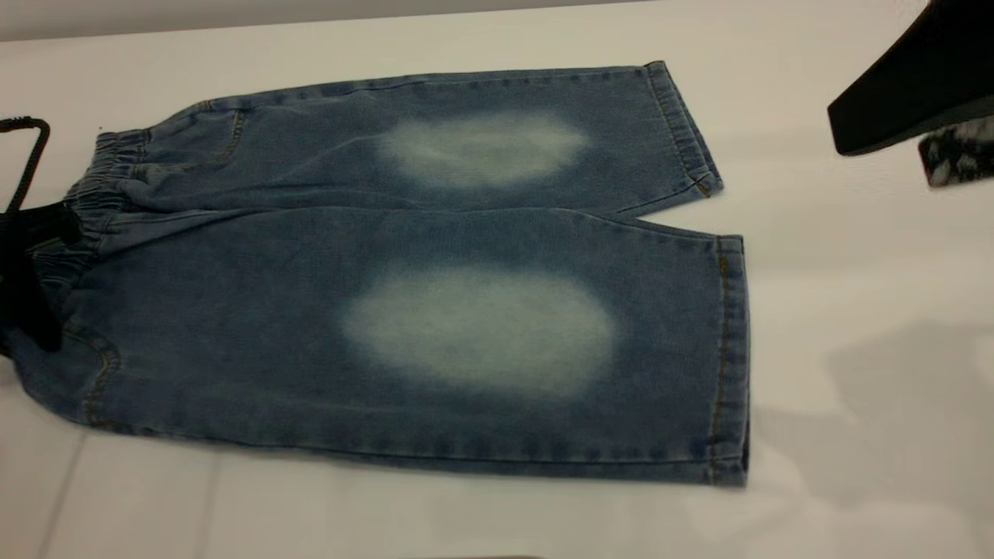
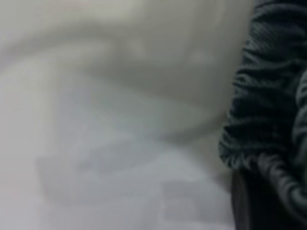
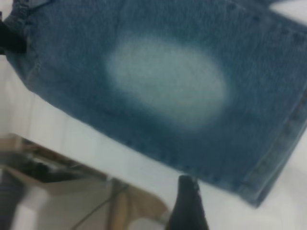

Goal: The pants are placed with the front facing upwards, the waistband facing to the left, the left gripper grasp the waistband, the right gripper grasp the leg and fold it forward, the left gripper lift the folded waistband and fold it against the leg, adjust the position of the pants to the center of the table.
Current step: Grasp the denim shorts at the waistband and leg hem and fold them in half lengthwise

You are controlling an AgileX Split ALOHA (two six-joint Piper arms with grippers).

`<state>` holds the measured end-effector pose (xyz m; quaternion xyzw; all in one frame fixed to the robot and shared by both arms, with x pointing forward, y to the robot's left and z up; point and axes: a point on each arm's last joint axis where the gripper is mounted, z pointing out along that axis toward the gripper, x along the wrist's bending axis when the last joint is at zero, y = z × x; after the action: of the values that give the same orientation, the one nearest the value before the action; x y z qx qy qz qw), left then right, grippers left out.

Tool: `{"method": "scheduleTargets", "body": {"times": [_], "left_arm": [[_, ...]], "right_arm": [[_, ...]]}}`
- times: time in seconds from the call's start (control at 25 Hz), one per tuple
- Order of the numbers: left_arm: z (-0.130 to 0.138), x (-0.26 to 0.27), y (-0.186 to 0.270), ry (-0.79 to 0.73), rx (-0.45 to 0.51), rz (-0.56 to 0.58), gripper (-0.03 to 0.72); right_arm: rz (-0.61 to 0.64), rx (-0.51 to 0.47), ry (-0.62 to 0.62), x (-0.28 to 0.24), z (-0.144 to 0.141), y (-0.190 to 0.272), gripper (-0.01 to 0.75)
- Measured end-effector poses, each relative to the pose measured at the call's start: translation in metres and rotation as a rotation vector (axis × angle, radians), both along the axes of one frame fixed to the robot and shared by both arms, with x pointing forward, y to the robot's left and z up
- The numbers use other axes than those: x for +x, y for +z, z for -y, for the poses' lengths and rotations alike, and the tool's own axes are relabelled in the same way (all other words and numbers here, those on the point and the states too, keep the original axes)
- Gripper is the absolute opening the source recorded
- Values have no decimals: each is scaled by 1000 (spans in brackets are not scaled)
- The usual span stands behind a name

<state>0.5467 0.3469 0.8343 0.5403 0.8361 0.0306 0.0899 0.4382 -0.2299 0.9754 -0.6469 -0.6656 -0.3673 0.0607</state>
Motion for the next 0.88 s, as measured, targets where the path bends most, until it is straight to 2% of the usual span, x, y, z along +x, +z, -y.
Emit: {"method": "scheduleTargets", "body": {"times": [0.16,0.32,0.6,0.88], "left_arm": [[9,3,13,-60,10,37,55],[16,5,37,-95,14,97,53],[23,3,59,-131,7,125,53],[47,3,62,-214,3,129,53]], "right_arm": [[-177,34,-7,-13,-2,-26,484],[-315,20,-30,-28,0,-62,484],[-387,77,-71,-16,-4,-104,484],[-463,239,-98,-11,-14,-139,484]]}}
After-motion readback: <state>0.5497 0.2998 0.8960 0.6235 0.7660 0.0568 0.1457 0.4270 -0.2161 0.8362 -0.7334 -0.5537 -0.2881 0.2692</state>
